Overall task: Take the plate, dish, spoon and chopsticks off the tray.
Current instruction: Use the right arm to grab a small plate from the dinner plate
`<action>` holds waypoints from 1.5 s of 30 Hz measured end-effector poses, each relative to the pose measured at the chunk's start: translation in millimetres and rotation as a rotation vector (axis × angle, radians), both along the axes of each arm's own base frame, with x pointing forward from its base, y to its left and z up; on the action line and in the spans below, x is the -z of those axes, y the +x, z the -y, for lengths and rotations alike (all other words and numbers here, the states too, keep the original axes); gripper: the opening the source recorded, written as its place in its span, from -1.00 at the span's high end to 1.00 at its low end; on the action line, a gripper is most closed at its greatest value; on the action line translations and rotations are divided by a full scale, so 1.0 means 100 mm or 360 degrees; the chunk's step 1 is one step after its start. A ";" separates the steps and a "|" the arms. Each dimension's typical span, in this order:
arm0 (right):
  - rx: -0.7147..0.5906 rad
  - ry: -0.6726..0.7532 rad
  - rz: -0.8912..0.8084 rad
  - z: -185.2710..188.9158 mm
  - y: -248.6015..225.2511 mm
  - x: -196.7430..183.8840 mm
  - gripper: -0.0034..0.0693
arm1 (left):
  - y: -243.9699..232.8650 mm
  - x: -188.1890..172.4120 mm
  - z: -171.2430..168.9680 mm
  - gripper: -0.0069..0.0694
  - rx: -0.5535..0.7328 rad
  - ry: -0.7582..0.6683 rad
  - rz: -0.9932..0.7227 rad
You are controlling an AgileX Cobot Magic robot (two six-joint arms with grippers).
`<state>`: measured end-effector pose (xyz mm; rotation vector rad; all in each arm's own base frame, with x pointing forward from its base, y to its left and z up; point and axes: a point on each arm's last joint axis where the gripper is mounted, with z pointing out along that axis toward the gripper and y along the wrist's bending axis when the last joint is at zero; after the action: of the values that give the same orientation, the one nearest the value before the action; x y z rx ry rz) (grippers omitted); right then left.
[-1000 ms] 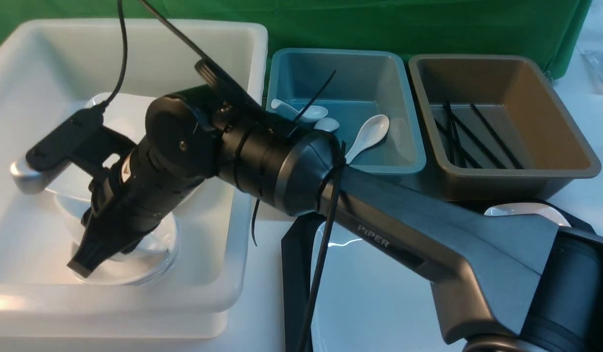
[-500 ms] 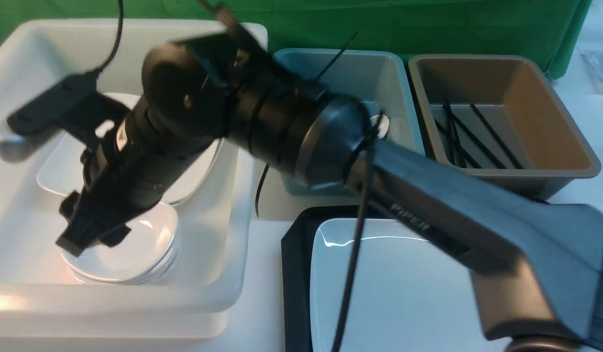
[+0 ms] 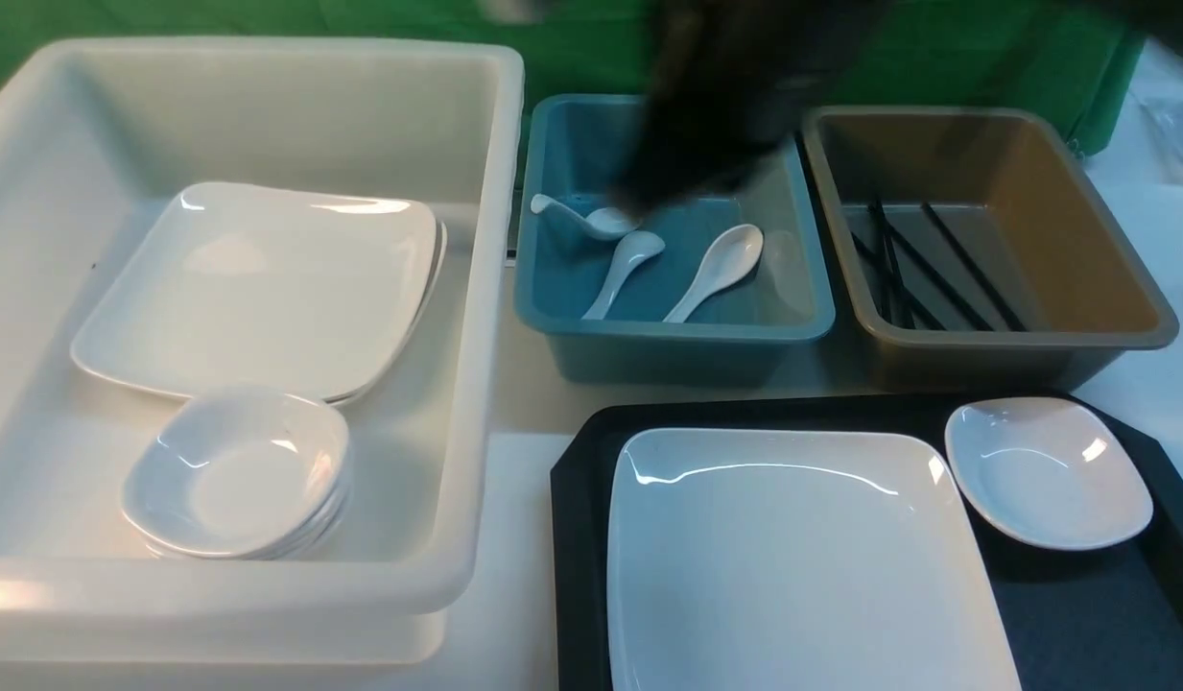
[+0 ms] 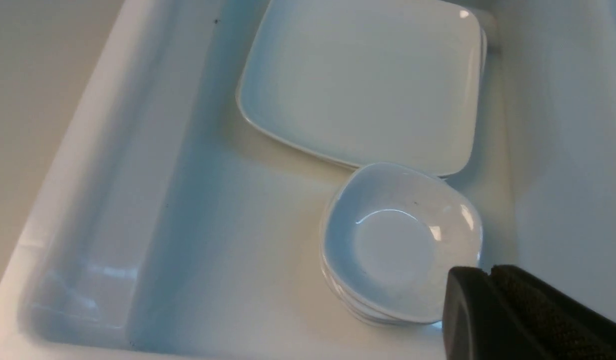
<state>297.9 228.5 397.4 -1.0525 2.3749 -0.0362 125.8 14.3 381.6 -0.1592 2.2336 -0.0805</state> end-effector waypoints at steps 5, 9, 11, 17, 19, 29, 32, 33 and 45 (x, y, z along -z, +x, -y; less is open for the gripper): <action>0.0551 -0.0141 -0.0282 1.26 -0.10 0.49 0.79 | 0.01 -0.02 0.07 0.78 0.0115 -0.0046 0.0042; 0.0937 -0.0127 -0.0396 1.91 -0.20 1.07 0.42 | 0.01 -0.03 0.08 0.78 0.0135 -0.0065 0.0053; 0.1003 -0.0137 -0.0458 2.05 -0.24 1.34 0.10 | 0.02 -0.02 0.09 0.78 0.0148 -0.0067 0.0049; 0.0887 -0.0181 -0.0525 2.04 -0.26 1.73 -0.53 | 0.07 0.00 0.12 0.78 0.0198 -0.0074 0.0018; 0.0797 -0.0186 -0.0488 1.97 -0.22 1.76 -0.58 | 0.08 0.01 0.12 0.78 0.0201 -0.0069 0.0015; 0.0570 -0.0236 -0.0472 1.78 -0.08 2.00 -0.60 | 0.09 0.01 0.12 0.78 0.0213 -0.0046 0.0016; 0.0561 -0.0250 -0.0498 1.77 -0.06 2.08 -0.60 | 0.09 0.04 0.12 0.78 0.0215 -0.0047 0.0004; 0.0557 -0.0250 -0.0500 1.77 -0.04 2.11 -0.60 | 0.09 0.03 0.12 0.78 0.0215 -0.0046 0.0005; 0.0479 -0.0286 -0.0541 1.74 0.03 2.32 0.07 | 0.09 0.03 0.11 0.78 0.0212 -0.0044 0.0018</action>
<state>301.3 54.9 165.1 -0.8206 2.8684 -0.1971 135.1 2.9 378.6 -0.0249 2.2306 -0.1838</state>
